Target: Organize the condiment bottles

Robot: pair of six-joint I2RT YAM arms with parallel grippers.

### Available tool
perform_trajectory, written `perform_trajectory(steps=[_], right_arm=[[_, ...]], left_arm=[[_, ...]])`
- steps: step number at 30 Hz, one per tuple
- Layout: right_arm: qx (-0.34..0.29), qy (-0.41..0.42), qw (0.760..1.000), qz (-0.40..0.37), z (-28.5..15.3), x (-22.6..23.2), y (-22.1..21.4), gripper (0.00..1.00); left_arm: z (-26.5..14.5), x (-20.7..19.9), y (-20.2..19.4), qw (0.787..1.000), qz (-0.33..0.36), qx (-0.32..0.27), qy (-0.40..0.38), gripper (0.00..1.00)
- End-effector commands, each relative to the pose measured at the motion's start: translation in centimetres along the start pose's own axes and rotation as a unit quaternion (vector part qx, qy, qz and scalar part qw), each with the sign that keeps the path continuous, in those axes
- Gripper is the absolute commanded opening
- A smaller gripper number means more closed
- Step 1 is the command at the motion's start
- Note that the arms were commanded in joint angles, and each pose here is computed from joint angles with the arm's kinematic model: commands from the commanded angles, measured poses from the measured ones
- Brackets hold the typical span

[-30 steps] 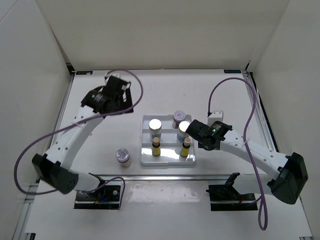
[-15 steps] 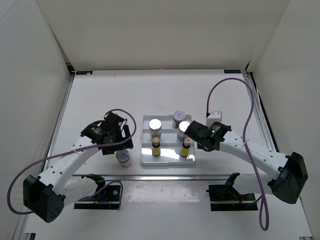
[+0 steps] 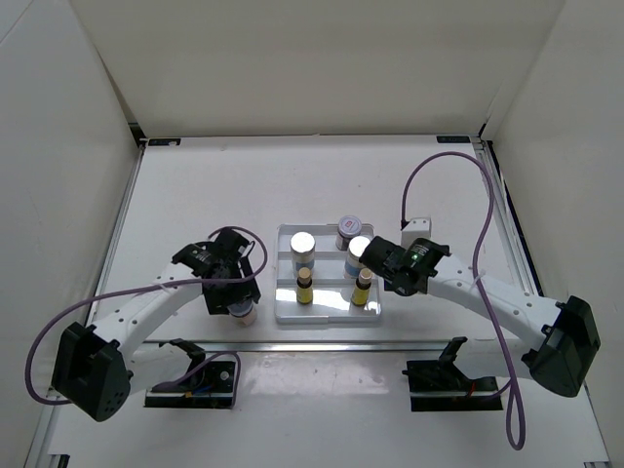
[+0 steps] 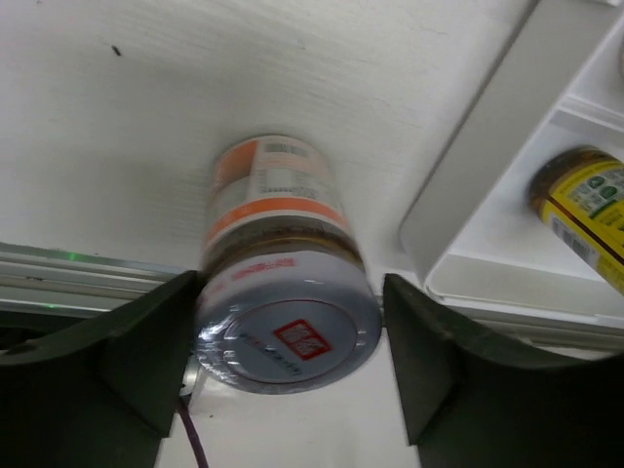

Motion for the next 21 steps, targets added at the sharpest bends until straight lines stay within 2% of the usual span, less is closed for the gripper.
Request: perform_trajectory(steps=[1,2,4,5,6,7,9,10,12,13,21], right_arm=[[-0.013,-0.011,1.0,0.008,0.1,0.1,0.1,1.0],[-0.013,-0.011,1.0,0.008,0.1,0.1,0.1,1.0],[-0.013,-0.011,1.0,0.008,0.1,0.1,0.1,1.0],[-0.013,-0.011,1.0,0.008,0.1,0.1,0.1,1.0],[-0.013,-0.011,1.0,0.008,0.1,0.1,0.1,1.0],[-0.013,-0.011,1.0,0.003,0.1,0.1,0.1,1.0],[-0.013,-0.011,1.0,0.003,0.1,0.1,0.1,1.0],[-0.013,-0.011,1.0,0.003,0.1,0.1,0.1,1.0],[-0.013,-0.011,1.0,0.003,0.1,0.1,0.1,1.0],[-0.013,-0.011,1.0,0.003,0.1,0.1,0.1,1.0],[-0.015,-0.009,1.0,0.0,0.0,0.2,0.0,1.0]], left_arm=[[-0.5,-1.1,0.6,0.999,-0.004,-0.011,-0.033,0.79],[-0.9,-1.4,0.8,0.999,-0.004,-0.015,-0.039,0.67],[-2.2,-2.3,1.8,0.997,0.009,-0.04,-0.06,0.51],[-2.7,-2.7,2.3,0.997,0.016,-0.051,-0.063,0.38],[-3.1,-3.1,2.9,0.996,0.022,-0.06,-0.059,0.31],[-4.7,-4.1,4.2,0.992,0.036,-0.095,-0.072,0.25],[-5.5,-5.4,5.9,0.99,0.047,-0.111,-0.069,0.14],[-7.4,-6.8,7.3,0.985,0.051,-0.139,-0.092,0.11],[-7.7,-8.6,9.0,0.982,0.079,-0.145,-0.092,0.11],[-9.4,-10.0,10.2,0.976,0.087,-0.164,-0.117,0.11],[-7.2,-14.8,13.9,0.975,0.127,-0.152,-0.102,0.11]])
Point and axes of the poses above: each gripper's point midway between its finger pads, its own z axis out along the fingers, its own x axis along the line the jaws close on, y = z × x, the point moved 10 cm from there along -z, back along the fingers, and after that the axes turned 4 degrees about -z, right-handed, at the moved point
